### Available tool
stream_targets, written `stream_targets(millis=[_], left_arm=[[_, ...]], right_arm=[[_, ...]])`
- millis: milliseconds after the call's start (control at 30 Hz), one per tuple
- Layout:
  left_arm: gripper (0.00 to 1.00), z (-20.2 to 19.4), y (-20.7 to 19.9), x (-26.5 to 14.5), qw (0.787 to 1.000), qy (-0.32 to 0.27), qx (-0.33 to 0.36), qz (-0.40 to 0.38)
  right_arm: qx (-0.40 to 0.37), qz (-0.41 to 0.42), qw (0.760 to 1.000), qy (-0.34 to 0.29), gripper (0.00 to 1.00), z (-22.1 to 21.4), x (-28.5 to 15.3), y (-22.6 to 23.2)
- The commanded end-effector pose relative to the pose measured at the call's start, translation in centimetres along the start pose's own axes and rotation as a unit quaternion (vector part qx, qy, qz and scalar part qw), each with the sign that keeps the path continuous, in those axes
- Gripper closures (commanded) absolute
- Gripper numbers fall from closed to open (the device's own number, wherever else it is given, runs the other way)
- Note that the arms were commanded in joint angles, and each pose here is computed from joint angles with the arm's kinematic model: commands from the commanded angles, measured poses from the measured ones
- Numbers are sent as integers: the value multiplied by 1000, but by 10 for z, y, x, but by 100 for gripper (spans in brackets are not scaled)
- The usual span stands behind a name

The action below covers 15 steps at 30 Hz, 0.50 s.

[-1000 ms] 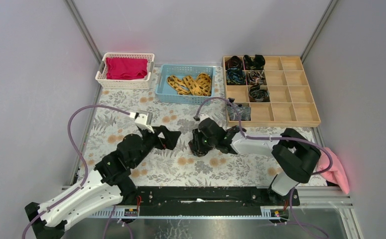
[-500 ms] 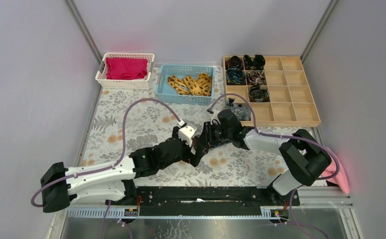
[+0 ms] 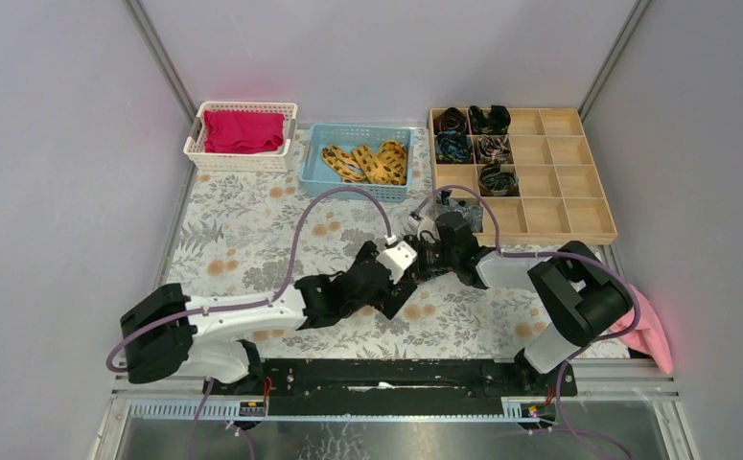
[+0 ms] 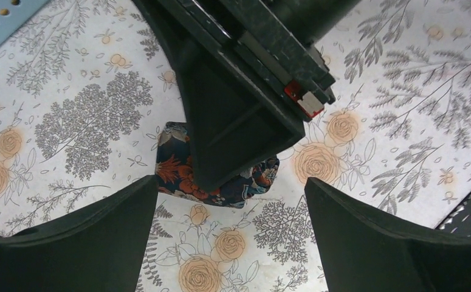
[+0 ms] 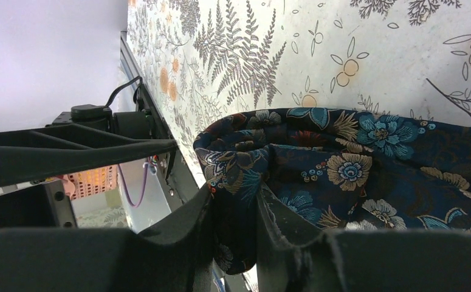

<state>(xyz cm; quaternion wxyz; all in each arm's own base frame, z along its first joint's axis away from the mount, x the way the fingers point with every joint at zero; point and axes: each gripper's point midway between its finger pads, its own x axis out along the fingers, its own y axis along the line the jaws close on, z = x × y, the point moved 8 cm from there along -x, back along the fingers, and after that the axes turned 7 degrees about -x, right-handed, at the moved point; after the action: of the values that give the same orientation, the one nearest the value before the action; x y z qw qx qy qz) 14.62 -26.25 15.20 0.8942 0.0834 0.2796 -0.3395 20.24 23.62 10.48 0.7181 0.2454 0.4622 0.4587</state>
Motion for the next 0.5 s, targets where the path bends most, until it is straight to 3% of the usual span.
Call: stream_targets(millis=[0,167,467], left_arm=[[1,9,-7,11,999,8,37,-15],[1,14,2,19,999,19,44,7],[1,25,28,36,997,48,23,-58]], right_arm=[[-9,32,999,3,86,4,-1,2],[-11,37,999,5,86,5,-2,3],[-7,51,999,11,87,4,-2,3]])
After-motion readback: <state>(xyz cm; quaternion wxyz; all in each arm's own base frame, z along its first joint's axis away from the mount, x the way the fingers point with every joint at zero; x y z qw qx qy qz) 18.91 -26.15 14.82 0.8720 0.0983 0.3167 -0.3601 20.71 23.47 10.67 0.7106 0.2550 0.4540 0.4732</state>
